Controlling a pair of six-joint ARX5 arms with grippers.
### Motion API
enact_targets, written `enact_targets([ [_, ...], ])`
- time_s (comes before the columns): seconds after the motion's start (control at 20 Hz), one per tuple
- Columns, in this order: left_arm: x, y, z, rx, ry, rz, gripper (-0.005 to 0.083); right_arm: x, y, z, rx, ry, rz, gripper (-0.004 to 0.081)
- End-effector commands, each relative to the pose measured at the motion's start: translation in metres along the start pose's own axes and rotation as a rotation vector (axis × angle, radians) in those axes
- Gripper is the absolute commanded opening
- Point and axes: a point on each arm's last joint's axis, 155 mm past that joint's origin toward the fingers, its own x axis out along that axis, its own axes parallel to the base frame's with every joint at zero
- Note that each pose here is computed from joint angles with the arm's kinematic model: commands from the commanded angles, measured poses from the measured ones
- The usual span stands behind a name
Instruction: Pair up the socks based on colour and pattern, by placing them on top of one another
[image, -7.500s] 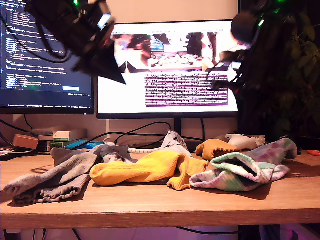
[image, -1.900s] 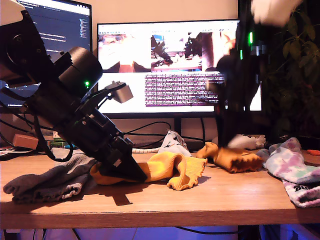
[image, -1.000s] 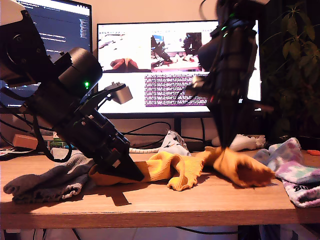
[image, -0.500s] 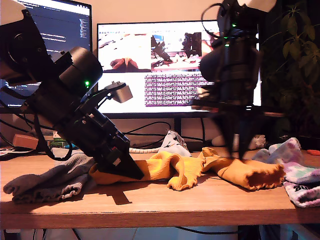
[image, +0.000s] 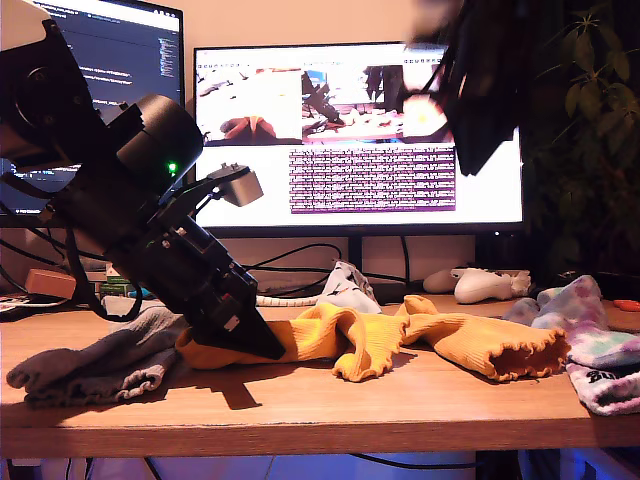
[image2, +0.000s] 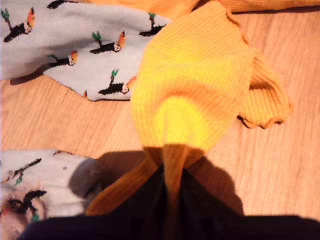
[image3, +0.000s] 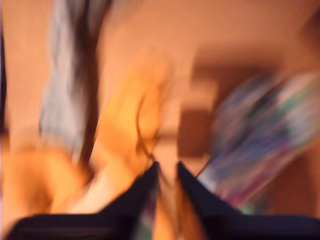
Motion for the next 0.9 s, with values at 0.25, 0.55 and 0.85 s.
enact_targets([
  [0.25, -0.01, -0.011, 0.023, -0.013, -0.032, -0.013, -0.0022, -0.011, 0.01, -0.05, -0.078, -0.176, 0.086, -0.0013],
  [0.55, -0.047, -0.032, 0.058, -0.061, -0.044, -0.054, -0.0022, -0.027, 0.066, -0.087, -0.348, -0.202, 0.35, 0.0006],
  [0.85, -0.081, -0.045, 0.108, -0.203, -0.028, -0.174, -0.0022, -0.045, 0.126, -0.113, -0.629, -0.21, 0.482, 0.0394],
])
